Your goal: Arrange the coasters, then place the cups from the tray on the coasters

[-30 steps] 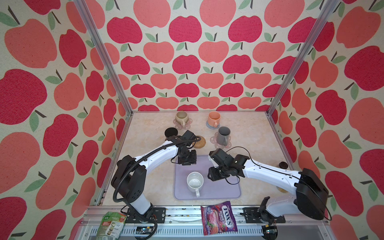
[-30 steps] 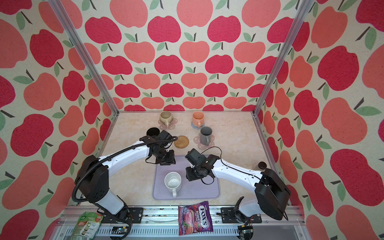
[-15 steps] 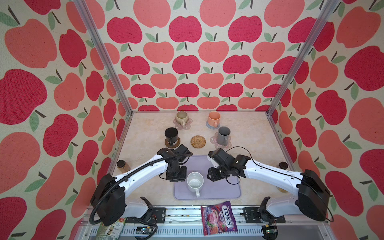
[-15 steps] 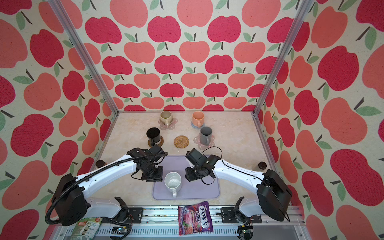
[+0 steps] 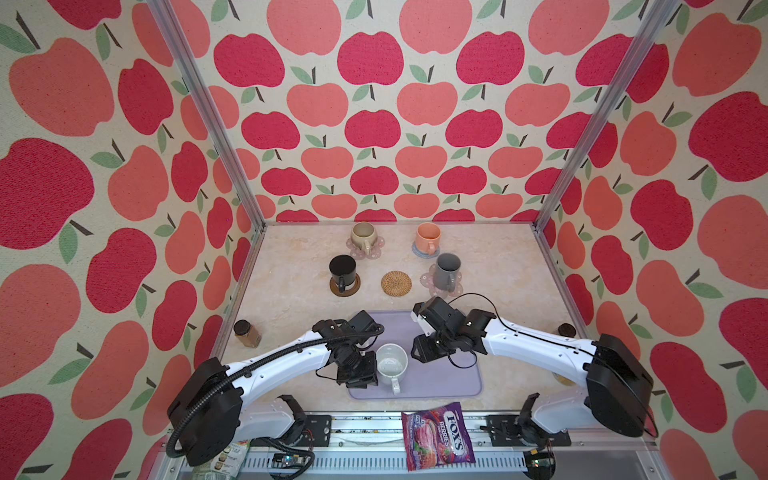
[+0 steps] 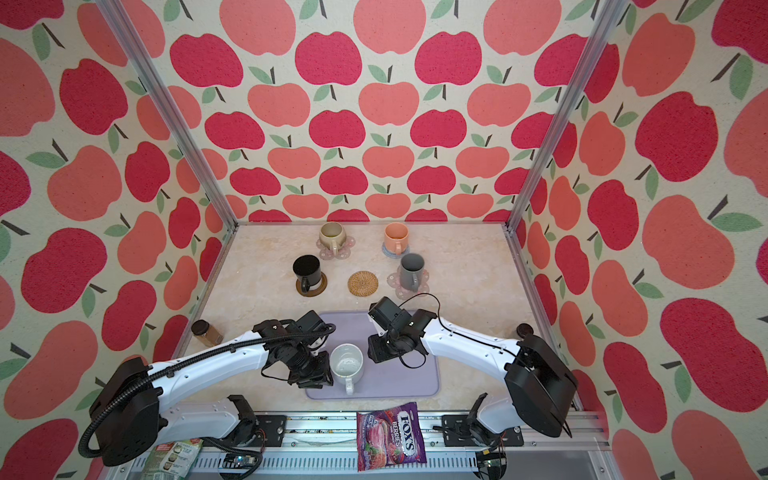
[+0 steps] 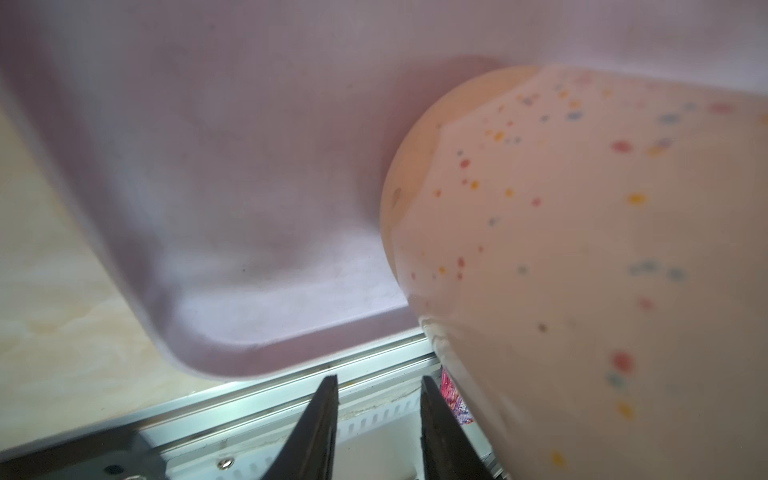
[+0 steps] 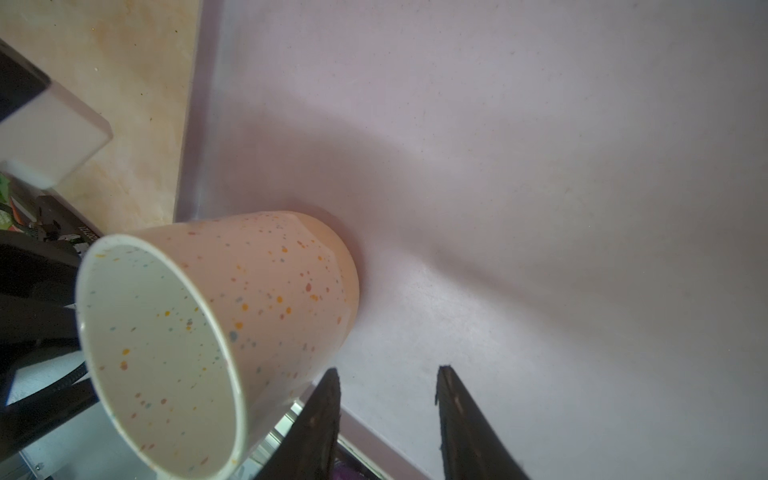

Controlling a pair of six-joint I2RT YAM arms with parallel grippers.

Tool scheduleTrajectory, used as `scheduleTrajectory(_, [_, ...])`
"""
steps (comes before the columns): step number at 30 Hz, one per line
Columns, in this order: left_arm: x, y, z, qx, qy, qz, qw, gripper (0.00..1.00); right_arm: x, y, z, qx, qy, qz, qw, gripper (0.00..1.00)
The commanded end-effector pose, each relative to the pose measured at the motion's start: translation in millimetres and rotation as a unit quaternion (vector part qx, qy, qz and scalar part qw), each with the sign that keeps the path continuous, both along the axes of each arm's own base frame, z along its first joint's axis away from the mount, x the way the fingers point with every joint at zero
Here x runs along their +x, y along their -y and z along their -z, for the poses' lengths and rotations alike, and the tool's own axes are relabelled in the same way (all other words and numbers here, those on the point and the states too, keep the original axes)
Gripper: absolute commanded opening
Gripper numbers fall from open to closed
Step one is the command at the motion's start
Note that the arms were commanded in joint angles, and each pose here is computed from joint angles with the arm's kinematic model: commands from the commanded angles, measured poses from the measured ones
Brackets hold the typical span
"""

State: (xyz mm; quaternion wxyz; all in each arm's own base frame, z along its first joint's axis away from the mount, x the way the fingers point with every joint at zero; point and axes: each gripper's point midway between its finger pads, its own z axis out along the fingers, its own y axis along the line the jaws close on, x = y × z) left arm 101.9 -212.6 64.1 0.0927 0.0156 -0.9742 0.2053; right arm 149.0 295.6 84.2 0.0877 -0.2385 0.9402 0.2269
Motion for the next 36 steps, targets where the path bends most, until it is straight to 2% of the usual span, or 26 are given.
scheduleTrajectory(1, [10.0,15.3,0.4,-0.027,0.007,-0.011,1.000,0.35,-3.0,-1.1,1.3,0.004,-0.002,-0.008,1.000,0.42])
scheduleTrajectory(15, [59.3,26.3,5.2,-0.018,0.037,-0.002,0.999,0.35,-8.7,10.9,7.3,-0.006,-0.009,0.009,1.000,0.42])
scheduleTrajectory(26, [103.6,49.2,-4.0,-0.030,0.062,0.032,0.997,0.35,-7.9,18.4,6.7,-0.014,-0.004,0.023,1.000,0.41])
scheduleTrajectory(36, [117.7,41.7,-2.3,0.002,0.068,0.049,0.997,0.35,-8.6,26.0,5.6,-0.023,0.001,0.028,0.999,0.41])
